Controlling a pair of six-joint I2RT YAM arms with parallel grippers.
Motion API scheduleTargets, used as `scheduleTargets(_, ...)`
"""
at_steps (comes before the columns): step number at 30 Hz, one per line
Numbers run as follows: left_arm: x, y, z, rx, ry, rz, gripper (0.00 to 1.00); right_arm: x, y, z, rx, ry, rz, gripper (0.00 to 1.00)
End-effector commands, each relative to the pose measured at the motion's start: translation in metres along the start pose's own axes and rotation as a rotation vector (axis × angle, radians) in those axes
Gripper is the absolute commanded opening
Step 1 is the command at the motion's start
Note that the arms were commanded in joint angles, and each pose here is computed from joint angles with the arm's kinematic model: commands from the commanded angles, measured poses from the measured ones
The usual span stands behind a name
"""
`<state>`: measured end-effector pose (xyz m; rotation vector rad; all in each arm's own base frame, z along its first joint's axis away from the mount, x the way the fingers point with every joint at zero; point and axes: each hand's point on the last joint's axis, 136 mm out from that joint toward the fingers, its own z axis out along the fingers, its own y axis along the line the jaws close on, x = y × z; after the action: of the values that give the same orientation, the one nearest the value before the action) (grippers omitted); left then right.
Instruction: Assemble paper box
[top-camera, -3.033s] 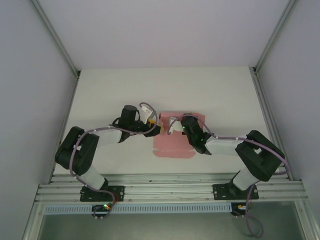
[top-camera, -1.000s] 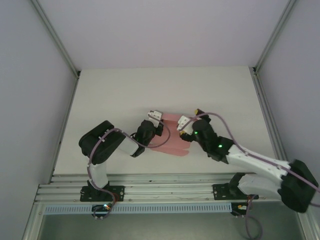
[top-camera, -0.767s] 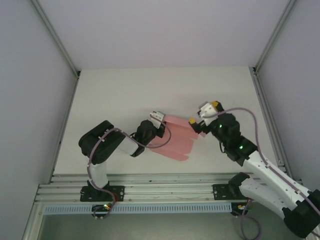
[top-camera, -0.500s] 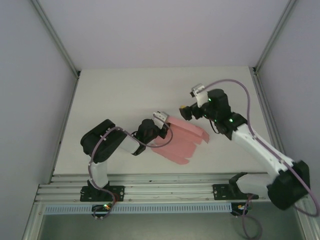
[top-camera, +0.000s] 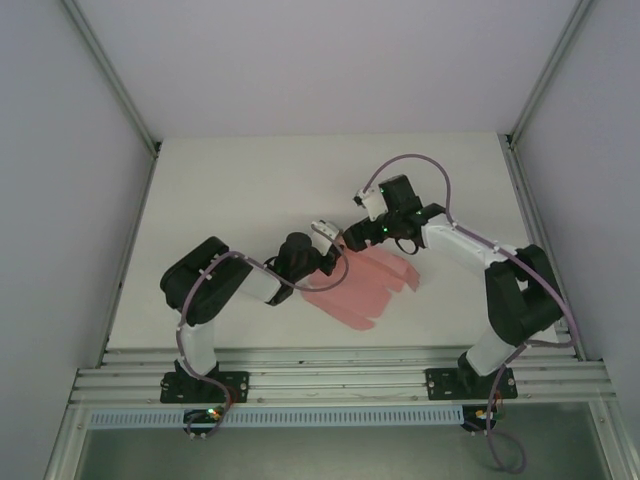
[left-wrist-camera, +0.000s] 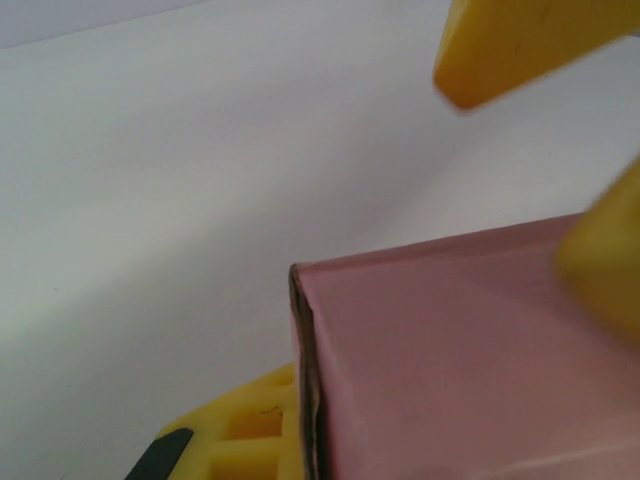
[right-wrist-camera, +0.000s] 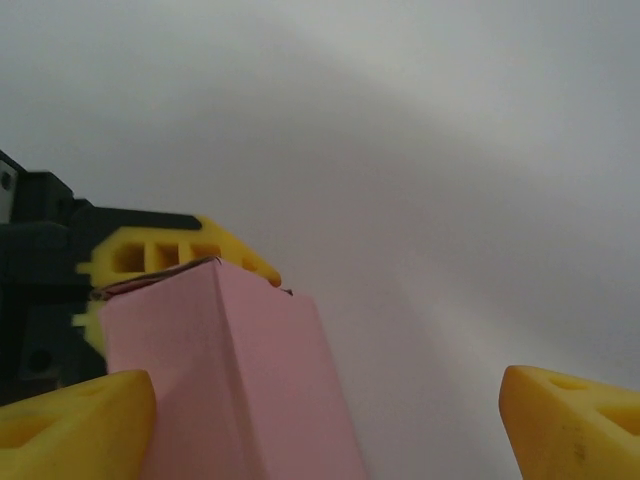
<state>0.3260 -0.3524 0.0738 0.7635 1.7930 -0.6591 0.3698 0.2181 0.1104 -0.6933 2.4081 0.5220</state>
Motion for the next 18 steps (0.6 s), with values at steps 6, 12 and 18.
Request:
scheduleTargets(6, 0.019, -0.003, -0.005, 0.017, 0.083, 0.018, 0.02, 0.053, -0.001, 0.024, -0.017, 0.176, 0.117, 0.8)
scheduleTargets(12, 0.013, -0.003, -0.015, 0.011, 0.069, 0.013, 0.19, 0.064, -0.009, 0.025, 0.029, 0.219, 0.171, 0.72)
scheduleTargets(18, 0.01, 0.003, -0.024, -0.048, 0.069, 0.023, 0.22, 0.056, -0.005, 0.021, 0.013, 0.189, 0.193, 0.71)
